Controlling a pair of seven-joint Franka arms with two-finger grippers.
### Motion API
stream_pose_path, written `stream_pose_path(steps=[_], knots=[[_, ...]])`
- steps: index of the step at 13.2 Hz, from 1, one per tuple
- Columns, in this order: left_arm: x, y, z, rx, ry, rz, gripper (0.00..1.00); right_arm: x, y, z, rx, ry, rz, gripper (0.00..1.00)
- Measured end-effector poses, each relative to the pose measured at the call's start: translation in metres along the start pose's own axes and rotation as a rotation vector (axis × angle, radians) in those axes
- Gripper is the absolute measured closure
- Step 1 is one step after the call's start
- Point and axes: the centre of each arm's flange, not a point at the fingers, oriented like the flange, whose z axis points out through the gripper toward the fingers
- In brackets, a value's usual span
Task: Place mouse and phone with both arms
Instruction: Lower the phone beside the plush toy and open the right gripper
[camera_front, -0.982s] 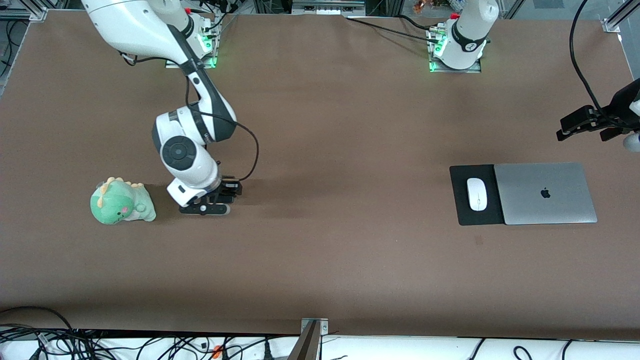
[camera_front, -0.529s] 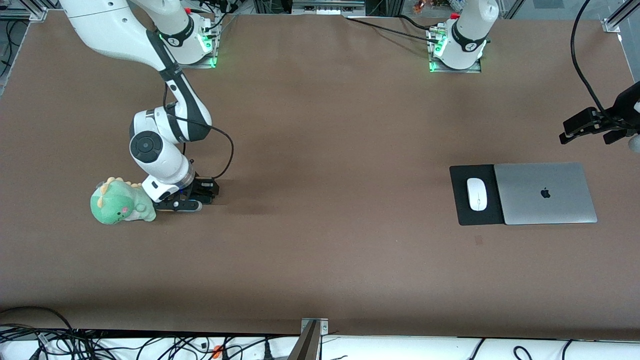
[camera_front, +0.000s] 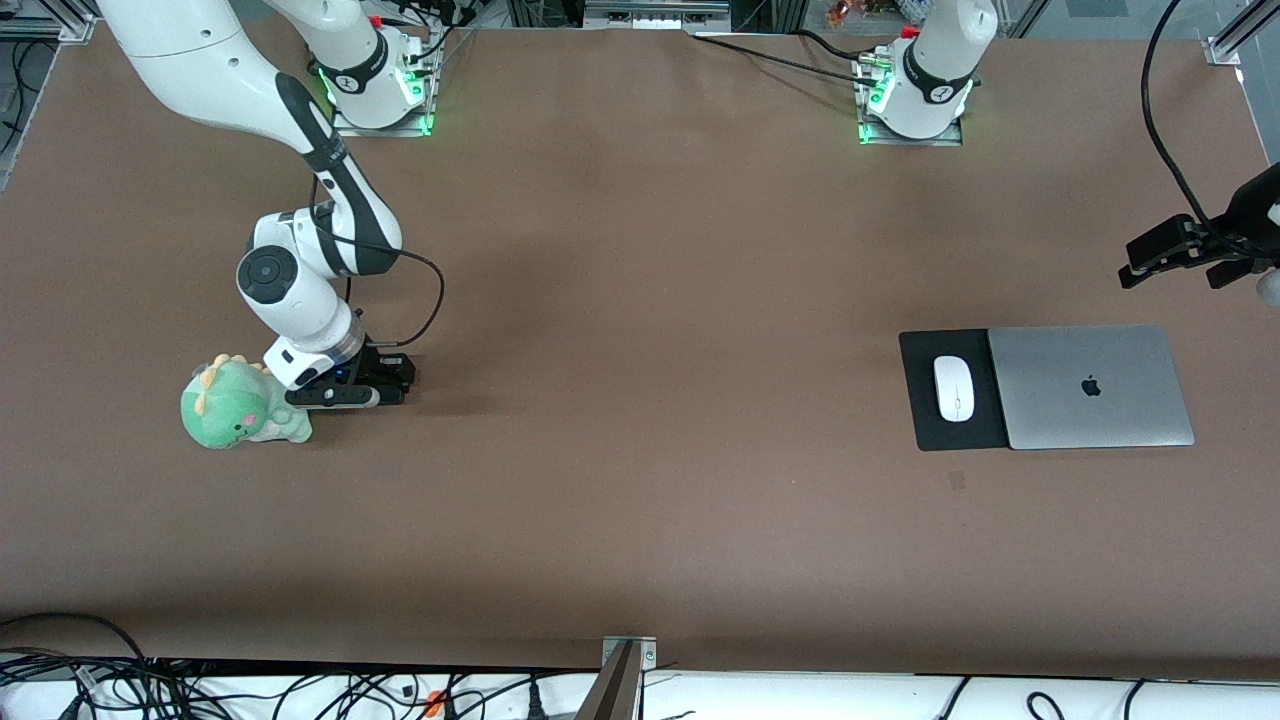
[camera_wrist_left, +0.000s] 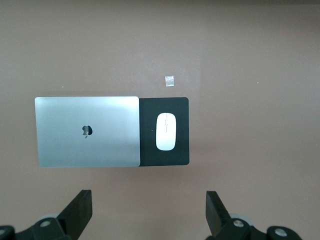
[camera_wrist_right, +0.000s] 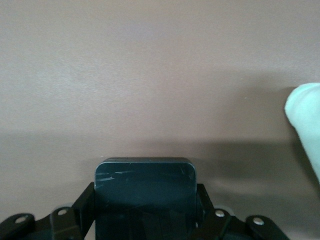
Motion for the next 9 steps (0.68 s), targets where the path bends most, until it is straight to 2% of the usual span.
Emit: stream_pose_path(steps=[4,6,9], knots=[[0.0000,0.0000,0.0000,0.000,0.000,0.000,0.00,-0.0013,0.0143,0.0051,-0.002,0.002,-0.003,0.18],[0.0000,0.0000,0.0000,0.000,0.000,0.000,0.00,-0.0003,0.0136,0.0040,-0.001,0.009,-0.004,0.01],[0.0003,0.0008,0.0005,0.000,-0.001,0.001,0.00,0.0046,0.0131,-0.0015,0.001,0.023,-0.004,0.00]])
